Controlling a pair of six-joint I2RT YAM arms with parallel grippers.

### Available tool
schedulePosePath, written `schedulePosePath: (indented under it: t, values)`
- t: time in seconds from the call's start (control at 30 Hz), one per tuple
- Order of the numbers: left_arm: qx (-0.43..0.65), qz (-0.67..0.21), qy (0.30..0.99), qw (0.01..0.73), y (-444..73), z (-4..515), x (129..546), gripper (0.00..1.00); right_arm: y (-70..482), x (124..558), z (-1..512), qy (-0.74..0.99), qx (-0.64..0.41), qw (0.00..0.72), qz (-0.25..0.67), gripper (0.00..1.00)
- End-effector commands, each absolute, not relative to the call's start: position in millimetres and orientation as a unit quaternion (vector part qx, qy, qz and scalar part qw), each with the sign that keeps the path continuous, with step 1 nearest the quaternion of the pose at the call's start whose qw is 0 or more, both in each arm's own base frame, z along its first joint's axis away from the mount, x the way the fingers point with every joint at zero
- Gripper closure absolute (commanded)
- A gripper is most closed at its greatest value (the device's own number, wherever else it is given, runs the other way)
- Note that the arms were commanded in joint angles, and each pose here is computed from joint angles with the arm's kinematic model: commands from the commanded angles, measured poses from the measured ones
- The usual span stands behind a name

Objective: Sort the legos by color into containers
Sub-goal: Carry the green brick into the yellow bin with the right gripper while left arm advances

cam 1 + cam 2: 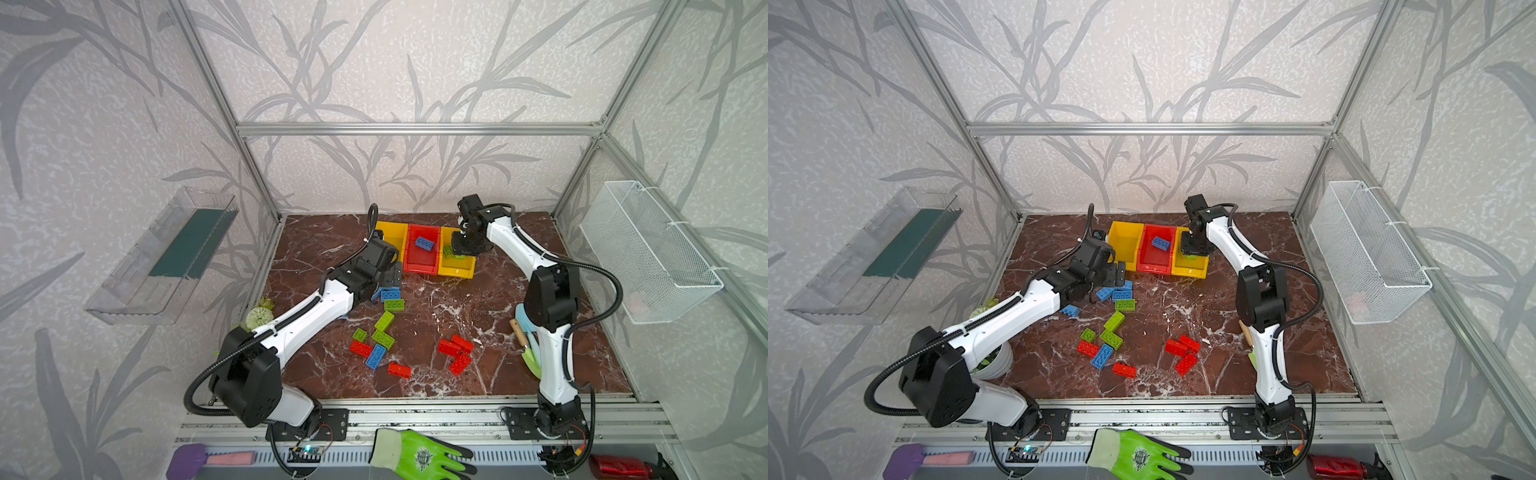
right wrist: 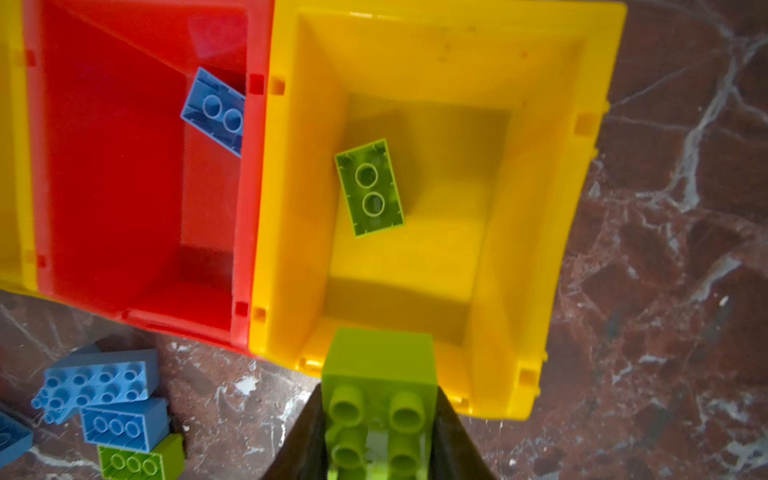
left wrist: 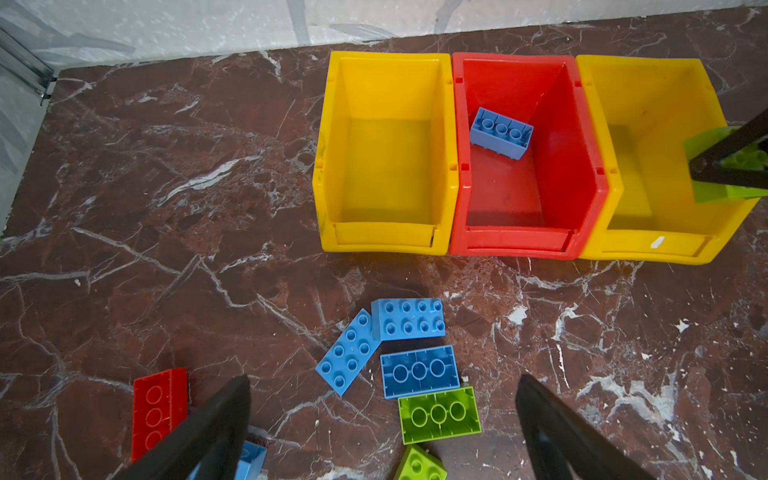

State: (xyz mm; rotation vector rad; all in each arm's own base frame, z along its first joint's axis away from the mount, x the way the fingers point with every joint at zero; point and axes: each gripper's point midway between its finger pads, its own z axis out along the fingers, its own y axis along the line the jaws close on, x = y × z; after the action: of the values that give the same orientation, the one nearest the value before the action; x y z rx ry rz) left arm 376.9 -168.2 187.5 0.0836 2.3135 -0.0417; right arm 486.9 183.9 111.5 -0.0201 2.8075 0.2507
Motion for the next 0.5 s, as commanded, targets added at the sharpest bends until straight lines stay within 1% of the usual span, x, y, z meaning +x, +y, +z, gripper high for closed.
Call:
schedulePosePath:
  t: [0.0,0.2,0.27,0.37,0.47]
  values:
    - [0.038,-0.018,0.910,0.412,-168,201,390,0.01,179,493,105,0.988,-0.032,0.141,0.061,0.69]
    - [0.021,0.000,0.912,0.410,-157,202,398,0.01,176,513,88,0.991,-0.035,0.121,0.033,0.68]
    - [0.015,0.002,0.912,0.411,-154,202,399,0.01,176,519,87,0.991,-0.035,0.125,0.031,0.65]
    - [0.007,0.005,0.911,0.412,-148,204,399,0.01,176,524,88,0.991,-0.033,0.129,0.034,0.55]
    - [0.001,0.002,0.912,0.411,-146,204,398,0.01,174,525,92,0.990,-0.033,0.134,0.034,0.38]
